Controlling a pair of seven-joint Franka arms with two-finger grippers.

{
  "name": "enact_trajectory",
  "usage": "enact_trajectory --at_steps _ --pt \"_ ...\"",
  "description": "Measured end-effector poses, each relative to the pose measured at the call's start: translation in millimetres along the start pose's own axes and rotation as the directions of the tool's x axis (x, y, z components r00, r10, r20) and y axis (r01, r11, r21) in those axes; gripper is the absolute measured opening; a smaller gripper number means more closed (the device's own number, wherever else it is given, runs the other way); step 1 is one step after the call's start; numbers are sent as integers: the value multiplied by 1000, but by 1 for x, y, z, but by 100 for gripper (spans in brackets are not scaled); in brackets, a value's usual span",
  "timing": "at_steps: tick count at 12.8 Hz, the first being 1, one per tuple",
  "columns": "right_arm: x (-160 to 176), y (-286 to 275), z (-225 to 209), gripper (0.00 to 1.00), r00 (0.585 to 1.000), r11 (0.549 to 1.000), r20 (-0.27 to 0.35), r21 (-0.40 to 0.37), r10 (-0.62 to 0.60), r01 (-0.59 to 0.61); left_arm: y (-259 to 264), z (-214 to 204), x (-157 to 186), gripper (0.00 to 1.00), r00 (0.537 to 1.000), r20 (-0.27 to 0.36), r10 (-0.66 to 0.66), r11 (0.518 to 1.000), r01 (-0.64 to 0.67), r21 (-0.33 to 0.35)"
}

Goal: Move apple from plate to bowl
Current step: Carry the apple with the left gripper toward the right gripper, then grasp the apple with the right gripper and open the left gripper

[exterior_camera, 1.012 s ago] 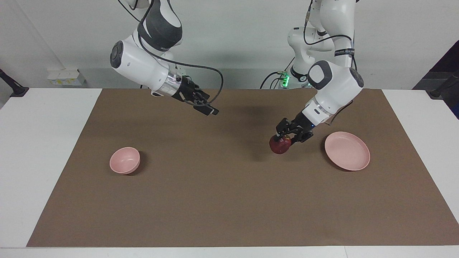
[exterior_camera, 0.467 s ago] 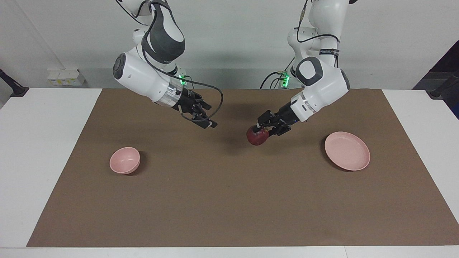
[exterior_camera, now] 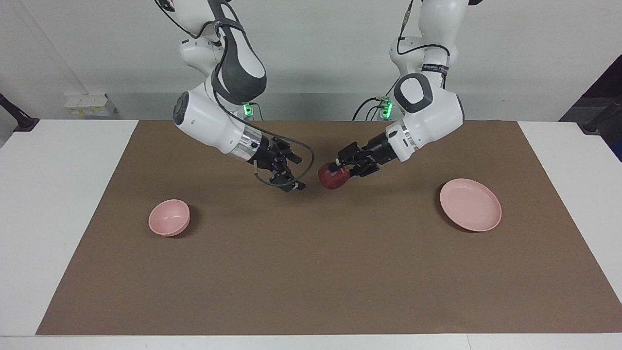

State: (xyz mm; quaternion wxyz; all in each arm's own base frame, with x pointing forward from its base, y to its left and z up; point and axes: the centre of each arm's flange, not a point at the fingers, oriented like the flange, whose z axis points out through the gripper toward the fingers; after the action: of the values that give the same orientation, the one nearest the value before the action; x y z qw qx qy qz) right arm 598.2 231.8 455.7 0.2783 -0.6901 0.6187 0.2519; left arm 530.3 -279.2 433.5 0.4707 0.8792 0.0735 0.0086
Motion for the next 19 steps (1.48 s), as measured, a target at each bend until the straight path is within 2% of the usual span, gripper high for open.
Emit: enact_trajectory --at_steps 6,18,19 --pt "-14 5 33 100 1000 1000 -13 -3 9 -9 10 2 -6 73 1000 3 -2 1000 2 -26" --pt "-30 17 55 100 1000 999 -15 -43 -18 17 18 10 -15 73 1000 20 -20 999 20 -35" --pt "-30 18 55 88 1000 999 -14 -47 -19 19 18 9 -13 73 1000 17 -21 999 21 -36"
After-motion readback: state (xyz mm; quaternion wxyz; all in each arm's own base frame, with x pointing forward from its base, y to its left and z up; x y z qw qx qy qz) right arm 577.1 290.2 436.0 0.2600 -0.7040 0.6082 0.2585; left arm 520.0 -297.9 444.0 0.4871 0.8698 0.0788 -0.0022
